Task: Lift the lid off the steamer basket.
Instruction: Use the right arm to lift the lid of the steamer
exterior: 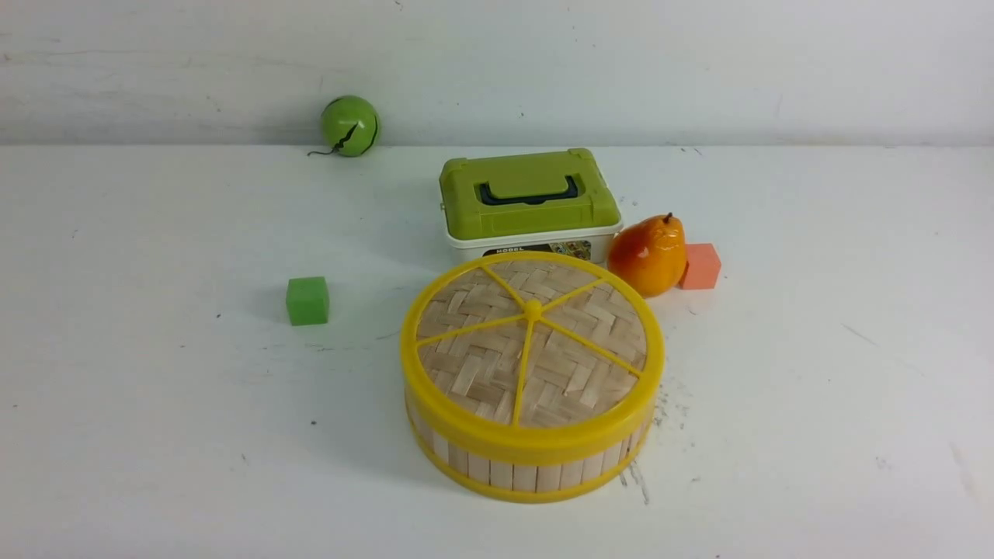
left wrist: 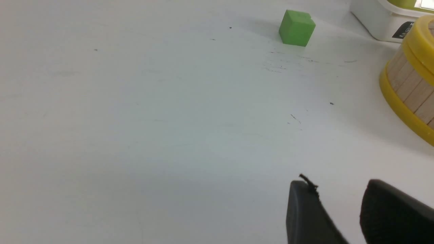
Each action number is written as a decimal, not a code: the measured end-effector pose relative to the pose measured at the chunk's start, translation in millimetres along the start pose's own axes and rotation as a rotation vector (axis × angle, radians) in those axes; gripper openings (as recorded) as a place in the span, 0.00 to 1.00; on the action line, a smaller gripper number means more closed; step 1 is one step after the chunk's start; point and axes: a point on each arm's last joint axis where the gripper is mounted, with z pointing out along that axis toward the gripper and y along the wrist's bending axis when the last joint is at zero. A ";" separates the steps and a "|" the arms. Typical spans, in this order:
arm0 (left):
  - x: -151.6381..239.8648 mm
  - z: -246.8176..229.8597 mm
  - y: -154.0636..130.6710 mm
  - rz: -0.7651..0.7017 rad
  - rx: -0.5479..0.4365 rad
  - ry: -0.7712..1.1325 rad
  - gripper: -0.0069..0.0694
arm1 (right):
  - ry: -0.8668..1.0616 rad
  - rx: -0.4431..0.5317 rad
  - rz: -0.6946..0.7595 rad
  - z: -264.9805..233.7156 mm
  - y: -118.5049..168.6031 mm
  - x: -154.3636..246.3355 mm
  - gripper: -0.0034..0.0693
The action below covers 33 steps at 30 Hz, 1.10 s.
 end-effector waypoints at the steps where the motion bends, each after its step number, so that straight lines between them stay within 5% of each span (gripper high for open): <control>1: 0.0 0.0 0.0 0.000 0.000 0.000 0.40 | 0.059 0.004 -0.122 2.2 12.6 -17.6 0.12; 6: 0.0 0.0 0.0 0.000 0.000 0.000 0.40 | 0.337 -0.054 -0.467 19.7 56.0 -77.3 0.02; 19: 0.0 0.0 0.0 0.000 0.000 0.000 0.40 | 0.839 -0.292 -0.753 115.2 116.1 -102.0 0.04; 30: 0.0 0.0 0.0 0.000 0.000 0.000 0.40 | 1.009 -0.174 -0.852 219.7 168.4 -58.8 0.09; 33: 0.0 0.0 0.0 0.000 0.000 0.000 0.40 | 1.041 -0.145 -0.829 258.8 173.9 -44.6 0.21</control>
